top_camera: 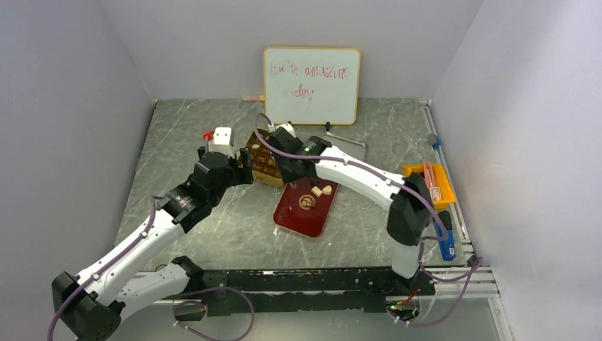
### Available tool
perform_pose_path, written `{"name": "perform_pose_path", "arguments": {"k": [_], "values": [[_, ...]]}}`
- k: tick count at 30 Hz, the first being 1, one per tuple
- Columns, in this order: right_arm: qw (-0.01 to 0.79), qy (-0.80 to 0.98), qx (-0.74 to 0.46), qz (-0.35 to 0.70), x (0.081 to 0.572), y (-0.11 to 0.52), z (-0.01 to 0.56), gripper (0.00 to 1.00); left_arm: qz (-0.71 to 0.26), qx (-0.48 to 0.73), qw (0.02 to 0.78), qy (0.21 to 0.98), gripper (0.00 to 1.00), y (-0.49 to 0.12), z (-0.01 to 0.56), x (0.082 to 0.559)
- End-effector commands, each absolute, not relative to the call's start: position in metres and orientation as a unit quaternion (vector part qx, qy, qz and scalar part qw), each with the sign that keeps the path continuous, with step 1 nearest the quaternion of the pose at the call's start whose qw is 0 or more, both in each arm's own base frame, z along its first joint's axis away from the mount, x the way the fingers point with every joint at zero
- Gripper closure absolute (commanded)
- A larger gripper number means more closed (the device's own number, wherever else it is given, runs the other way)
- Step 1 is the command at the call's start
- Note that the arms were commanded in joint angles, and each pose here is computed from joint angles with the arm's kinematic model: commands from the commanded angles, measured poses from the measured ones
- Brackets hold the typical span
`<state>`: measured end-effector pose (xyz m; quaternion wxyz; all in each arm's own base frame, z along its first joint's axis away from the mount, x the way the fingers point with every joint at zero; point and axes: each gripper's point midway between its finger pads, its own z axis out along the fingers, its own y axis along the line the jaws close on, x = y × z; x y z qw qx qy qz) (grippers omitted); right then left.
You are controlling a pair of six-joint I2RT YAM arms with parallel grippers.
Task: Pack the chocolate
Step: Place the fake chocolate in the packing box.
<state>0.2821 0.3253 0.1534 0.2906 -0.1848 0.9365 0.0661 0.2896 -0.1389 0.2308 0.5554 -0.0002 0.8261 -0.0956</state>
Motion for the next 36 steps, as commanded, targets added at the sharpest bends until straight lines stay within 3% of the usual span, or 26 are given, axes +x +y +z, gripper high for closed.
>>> {"name": "perform_pose_path", "arguments": {"k": [1, 10, 20, 28, 36], "values": [[0.322, 0.923, -0.199, 0.076, 0.318, 0.349, 0.169, 1.0, -0.092, -0.004, 0.578, 0.811, 0.16, -0.134, 0.254, 0.291], [0.324, 0.92, -0.202, 0.087, 0.366, 0.38, 0.162, 1.0, -0.087, -0.003, 0.578, 0.811, 0.15, -0.13, 0.254, 0.287], [0.312, 0.924, -0.205, 0.086, 0.371, 0.385, 0.143, 0.98, -0.084, 0.0, 0.574, 0.814, 0.15, -0.129, 0.248, 0.286], [0.312, 0.924, -0.205, 0.08, 0.371, 0.383, 0.14, 0.79, -0.089, 0.003, 0.571, 0.816, 0.15, -0.133, 0.245, 0.287], [0.311, 0.925, -0.204, 0.076, 0.373, 0.378, 0.138, 0.72, -0.091, 0.001, 0.569, 0.817, 0.15, -0.132, 0.243, 0.286]]}}
